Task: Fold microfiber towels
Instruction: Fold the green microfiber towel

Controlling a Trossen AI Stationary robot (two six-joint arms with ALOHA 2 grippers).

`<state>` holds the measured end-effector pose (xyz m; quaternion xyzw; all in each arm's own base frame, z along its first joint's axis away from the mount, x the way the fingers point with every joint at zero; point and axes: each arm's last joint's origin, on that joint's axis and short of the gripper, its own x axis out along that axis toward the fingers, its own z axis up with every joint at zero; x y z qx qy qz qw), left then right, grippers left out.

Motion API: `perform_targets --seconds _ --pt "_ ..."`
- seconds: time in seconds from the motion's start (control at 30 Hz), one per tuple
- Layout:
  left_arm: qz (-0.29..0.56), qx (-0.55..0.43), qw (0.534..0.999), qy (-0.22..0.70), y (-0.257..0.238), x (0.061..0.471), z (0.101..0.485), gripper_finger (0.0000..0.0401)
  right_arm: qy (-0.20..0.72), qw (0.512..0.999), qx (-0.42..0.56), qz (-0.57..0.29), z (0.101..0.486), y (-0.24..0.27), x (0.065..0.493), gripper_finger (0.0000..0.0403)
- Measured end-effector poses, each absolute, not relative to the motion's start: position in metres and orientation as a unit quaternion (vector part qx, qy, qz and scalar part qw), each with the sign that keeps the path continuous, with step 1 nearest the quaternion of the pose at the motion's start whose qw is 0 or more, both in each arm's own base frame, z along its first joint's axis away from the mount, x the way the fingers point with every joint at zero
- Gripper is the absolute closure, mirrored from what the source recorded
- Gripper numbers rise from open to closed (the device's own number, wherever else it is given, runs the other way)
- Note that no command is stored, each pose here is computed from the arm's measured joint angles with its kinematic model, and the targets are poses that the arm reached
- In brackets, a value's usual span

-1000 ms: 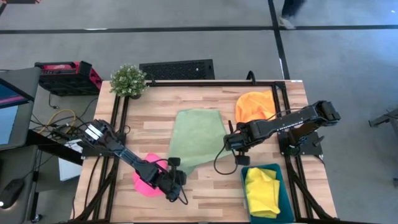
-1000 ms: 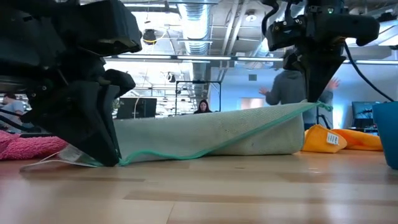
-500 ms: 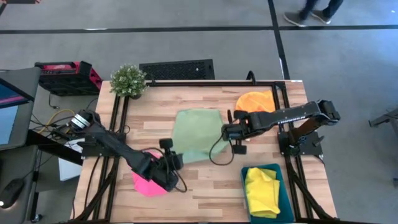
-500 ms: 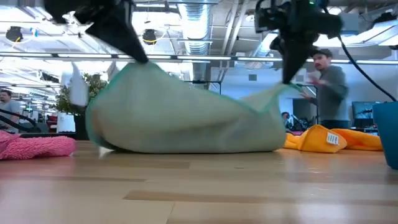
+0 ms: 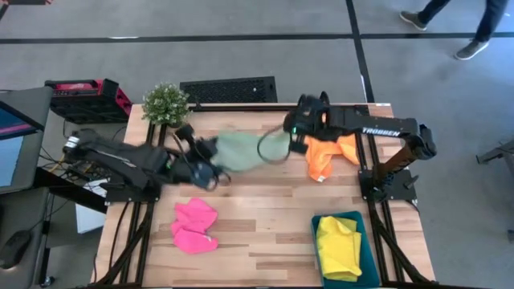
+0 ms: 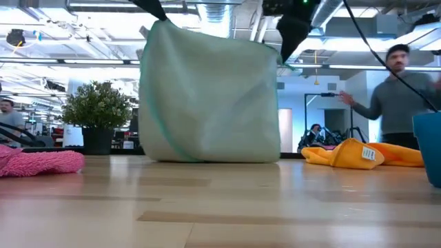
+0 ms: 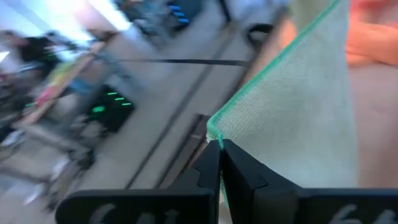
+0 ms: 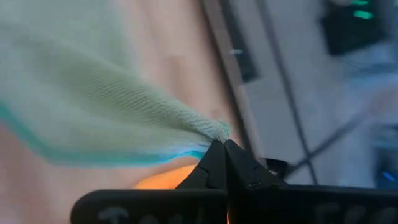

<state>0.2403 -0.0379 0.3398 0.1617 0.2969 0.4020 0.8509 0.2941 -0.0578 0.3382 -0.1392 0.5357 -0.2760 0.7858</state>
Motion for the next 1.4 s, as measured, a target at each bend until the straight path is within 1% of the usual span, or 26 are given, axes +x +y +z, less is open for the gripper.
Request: perform_targets --seconds 0.17,0.27,0.37,0.53,0.67,0.77,0.9,1.07,1.23,1.4 --pt "0.488 0.165 0.811 0.278 0.004 0.225 0.36 0.0401 0.51 0.758 -0.149 -0.378 0.358 -0.098 0.286 0.0399" --pt "0.515 0.178 0.791 0.278 0.025 0.224 0.37 0.0401 0.49 0.756 -0.141 -0.41 0.368 -0.117 0.282 0.0399" --pt "0.518 0.208 0.783 0.275 0.042 0.23 0.38 0.0401 0.476 0.756 -0.147 -0.425 0.374 -0.129 0.281 0.0399" --pt "0.511 0.255 0.788 0.228 0.068 0.239 0.404 0.0401 0.444 0.758 -0.165 -0.449 0.385 -0.144 0.281 0.0399" --pt "0.494 0.273 0.796 0.216 0.078 0.239 0.409 0.0401 0.436 0.758 -0.166 -0.456 0.389 -0.149 0.28 0.0399" --pt "0.472 0.278 0.803 0.235 0.076 0.241 0.403 0.0401 0.439 0.758 -0.171 -0.45 0.393 -0.142 0.275 0.0399" --pt "0.438 0.267 0.816 0.268 0.067 0.241 0.392 0.0401 0.45 0.766 -0.166 -0.428 0.397 -0.119 0.267 0.0399" --pt "0.4 0.232 0.83 0.312 0.049 0.238 0.375 0.0401 0.48 0.78 -0.13 -0.378 0.395 -0.086 0.255 0.0399" --pt "0.357 0.184 0.849 0.342 0.026 0.233 0.362 0.0401 0.538 0.773 -0.076 -0.328 0.384 -0.055 0.247 0.0399" --pt "0.313 0.133 0.86 0.381 0.004 0.229 0.347 0.0401 0.566 0.764 -0.06 -0.304 0.356 -0.027 0.248 0.0399"
